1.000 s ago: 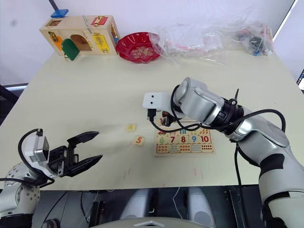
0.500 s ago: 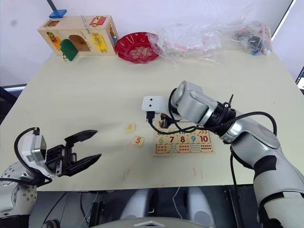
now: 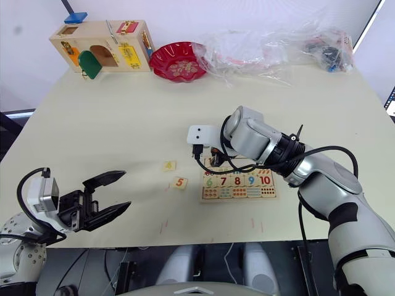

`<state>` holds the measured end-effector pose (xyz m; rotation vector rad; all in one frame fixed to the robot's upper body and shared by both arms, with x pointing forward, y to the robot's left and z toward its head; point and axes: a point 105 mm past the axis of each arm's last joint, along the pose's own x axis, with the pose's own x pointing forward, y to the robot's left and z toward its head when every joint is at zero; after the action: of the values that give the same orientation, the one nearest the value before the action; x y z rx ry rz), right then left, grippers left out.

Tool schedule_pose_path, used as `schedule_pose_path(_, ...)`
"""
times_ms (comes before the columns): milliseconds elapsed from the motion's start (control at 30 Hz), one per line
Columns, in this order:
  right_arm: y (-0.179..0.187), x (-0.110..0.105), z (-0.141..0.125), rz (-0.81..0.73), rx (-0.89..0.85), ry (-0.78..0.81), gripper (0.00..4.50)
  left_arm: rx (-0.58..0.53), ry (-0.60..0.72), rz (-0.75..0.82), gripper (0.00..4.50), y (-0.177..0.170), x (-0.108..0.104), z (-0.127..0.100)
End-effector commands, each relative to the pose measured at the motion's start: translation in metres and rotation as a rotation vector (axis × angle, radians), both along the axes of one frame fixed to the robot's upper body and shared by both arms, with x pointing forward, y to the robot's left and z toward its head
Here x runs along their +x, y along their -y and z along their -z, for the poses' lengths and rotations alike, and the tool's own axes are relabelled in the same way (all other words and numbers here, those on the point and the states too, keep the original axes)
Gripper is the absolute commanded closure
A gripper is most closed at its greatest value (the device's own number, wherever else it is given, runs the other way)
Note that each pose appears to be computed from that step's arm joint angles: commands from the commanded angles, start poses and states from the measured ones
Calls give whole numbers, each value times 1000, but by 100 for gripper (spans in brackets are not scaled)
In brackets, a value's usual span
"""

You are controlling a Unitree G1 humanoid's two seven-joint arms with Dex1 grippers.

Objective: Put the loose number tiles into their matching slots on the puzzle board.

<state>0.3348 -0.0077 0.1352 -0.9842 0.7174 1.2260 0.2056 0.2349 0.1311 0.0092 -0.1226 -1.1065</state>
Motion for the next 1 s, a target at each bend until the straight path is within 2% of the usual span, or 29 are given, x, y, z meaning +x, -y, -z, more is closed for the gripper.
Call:
schedule_pose_path(33, -3, 1, -4, 7, 28, 2, 362, 0, 39, -7, 0, -3, -3, -7)
schedule_pose_path(1000, -13, 1, -3, -39, 57, 6, 362, -4, 31, -59, 0, -11, -4, -7)
